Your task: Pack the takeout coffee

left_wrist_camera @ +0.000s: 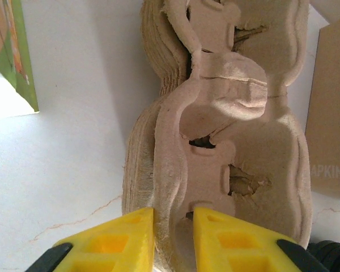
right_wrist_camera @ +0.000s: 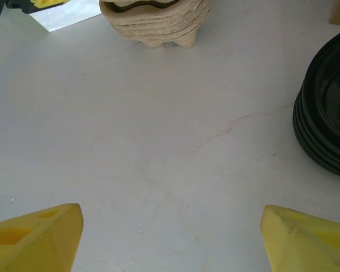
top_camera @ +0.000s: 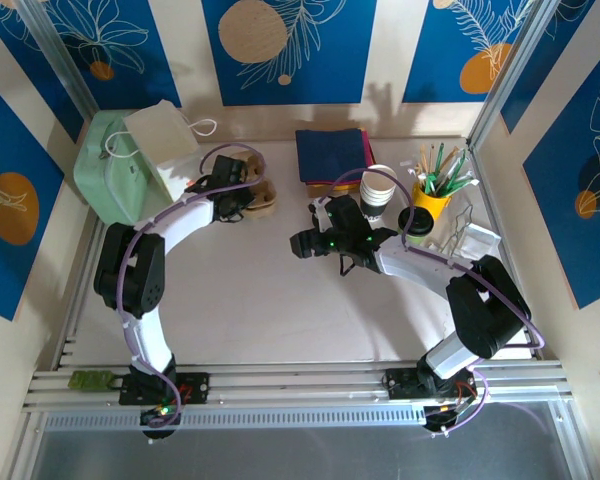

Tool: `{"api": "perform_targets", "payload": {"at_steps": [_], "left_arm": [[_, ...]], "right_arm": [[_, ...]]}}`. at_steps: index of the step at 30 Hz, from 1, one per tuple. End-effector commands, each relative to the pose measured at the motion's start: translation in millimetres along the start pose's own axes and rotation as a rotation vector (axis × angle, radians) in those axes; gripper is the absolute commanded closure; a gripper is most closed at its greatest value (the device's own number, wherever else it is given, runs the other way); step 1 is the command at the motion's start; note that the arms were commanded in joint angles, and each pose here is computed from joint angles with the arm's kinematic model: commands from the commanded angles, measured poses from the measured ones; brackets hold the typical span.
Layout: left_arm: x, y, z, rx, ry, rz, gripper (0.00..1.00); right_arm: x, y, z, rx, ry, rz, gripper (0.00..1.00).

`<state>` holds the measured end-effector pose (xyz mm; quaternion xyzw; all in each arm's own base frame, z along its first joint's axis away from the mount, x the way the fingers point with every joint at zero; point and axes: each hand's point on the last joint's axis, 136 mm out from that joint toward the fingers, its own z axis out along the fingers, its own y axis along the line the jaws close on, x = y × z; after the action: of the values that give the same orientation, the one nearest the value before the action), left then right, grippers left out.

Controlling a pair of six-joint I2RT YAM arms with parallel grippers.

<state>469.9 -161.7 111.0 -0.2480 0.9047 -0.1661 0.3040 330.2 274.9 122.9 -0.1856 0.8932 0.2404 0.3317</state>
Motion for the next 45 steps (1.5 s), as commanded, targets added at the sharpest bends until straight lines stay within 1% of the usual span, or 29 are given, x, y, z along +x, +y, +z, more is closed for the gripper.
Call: {"api": "perform_targets", "payload": {"at_steps": [1,3,6,12,15,20,25,31,35,41,45], "left_arm": [[-3.9,0.7,4.4,0.021,-0.007,-0.028,0.81],[-6.8,-4.2,1.4,0.046,-0.019,-0.028,0.86],[-12.2,-13.4,-5.0,0.104,-0.043,-0.030,0.90],[-22.2,-23.3,-21.6,0.173,-0.087,-0.033,0.98],[-24.4,-27.4,-29.4,0.199,-0.096,-0.030,1.00],[-26.7,-36.8,-45.5,0.254,-0.098,-0.018,1.00],[-24.2,-44.4,-66.9,0.294,-0.079,0.031,1.00],[-16.1,-46.2,-101.5,0.321,-0.041,0.115,1.00],[-10.2,-44.7,-134.0,0.343,-0.027,0.177,1.00],[4.8,-31.8,-182.5,0.348,0.003,0.291,1.00],[18.7,-26.2,-213.8,0.379,0.039,0.359,1.00]], "right_arm": [[-7.0,2.3,0.7,0.013,-0.010,-0.024,0.18],[-7.9,2.6,0.2,0.013,-0.014,-0.025,0.18],[-7.7,3.2,0.1,0.012,-0.014,-0.027,0.18],[-8.7,3.2,-1.0,0.015,-0.018,-0.031,0.18],[-8.4,3.5,-1.4,0.016,-0.019,-0.032,0.18],[-9.1,3.6,-3.1,0.016,-0.024,-0.030,0.18],[-10.5,5.5,-6.2,0.007,-0.037,-0.030,0.18],[-13.7,7.4,-12.9,-0.001,-0.059,-0.035,0.18],[-17.3,12.4,-23.3,-0.021,-0.079,-0.039,0.18],[-30.5,35.5,-56.7,-0.112,-0.113,-0.080,0.18],[-41.7,47.5,-88.1,-0.126,-0.100,-0.097,0.18]]}}
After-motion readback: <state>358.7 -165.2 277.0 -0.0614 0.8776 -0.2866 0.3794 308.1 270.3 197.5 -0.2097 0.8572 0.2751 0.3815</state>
